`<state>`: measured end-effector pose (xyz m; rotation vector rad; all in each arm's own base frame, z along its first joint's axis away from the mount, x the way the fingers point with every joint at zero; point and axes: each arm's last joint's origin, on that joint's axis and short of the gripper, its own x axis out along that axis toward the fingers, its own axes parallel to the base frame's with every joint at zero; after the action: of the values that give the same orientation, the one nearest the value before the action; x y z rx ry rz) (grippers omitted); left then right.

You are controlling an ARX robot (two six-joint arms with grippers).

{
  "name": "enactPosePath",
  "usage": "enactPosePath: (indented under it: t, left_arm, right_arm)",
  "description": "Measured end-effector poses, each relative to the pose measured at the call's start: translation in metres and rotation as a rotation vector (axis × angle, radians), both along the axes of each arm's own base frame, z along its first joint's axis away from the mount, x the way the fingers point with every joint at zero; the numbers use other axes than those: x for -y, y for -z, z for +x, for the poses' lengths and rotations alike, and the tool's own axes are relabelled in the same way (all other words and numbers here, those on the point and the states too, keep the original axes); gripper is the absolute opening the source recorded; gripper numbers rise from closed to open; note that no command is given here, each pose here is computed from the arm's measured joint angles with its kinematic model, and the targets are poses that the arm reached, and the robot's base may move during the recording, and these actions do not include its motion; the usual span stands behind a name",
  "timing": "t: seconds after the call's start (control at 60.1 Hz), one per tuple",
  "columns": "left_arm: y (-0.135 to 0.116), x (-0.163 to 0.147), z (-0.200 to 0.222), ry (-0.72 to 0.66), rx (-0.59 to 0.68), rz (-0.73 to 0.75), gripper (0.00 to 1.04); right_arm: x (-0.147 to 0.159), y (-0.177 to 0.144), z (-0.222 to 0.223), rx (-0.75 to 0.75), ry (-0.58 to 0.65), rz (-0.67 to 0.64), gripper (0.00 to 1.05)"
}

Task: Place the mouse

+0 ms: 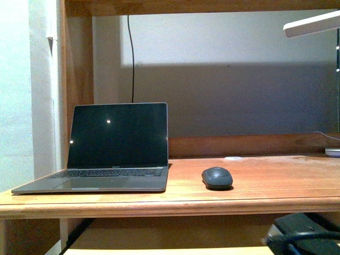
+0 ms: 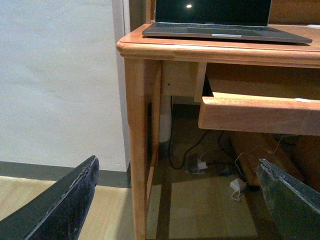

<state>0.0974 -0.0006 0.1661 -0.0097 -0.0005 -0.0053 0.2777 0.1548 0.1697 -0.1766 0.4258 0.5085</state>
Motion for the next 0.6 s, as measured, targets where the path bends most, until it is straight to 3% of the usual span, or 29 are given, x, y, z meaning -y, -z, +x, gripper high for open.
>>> enactPosePath:
  t: [0.333,0.599]
  left_arm:
    - [0.000,0.000,0.000,0.000,0.000,0.000,0.97]
    - [0.000,0.000,0.000,0.000,0.000,0.000,0.97]
  right_arm:
    - [-0.057,-0.002,0.054,0.022,0.068,-0.003,0.97]
    - [-0.071,-0.002,0.062,0.027,0.086,0.014,0.97]
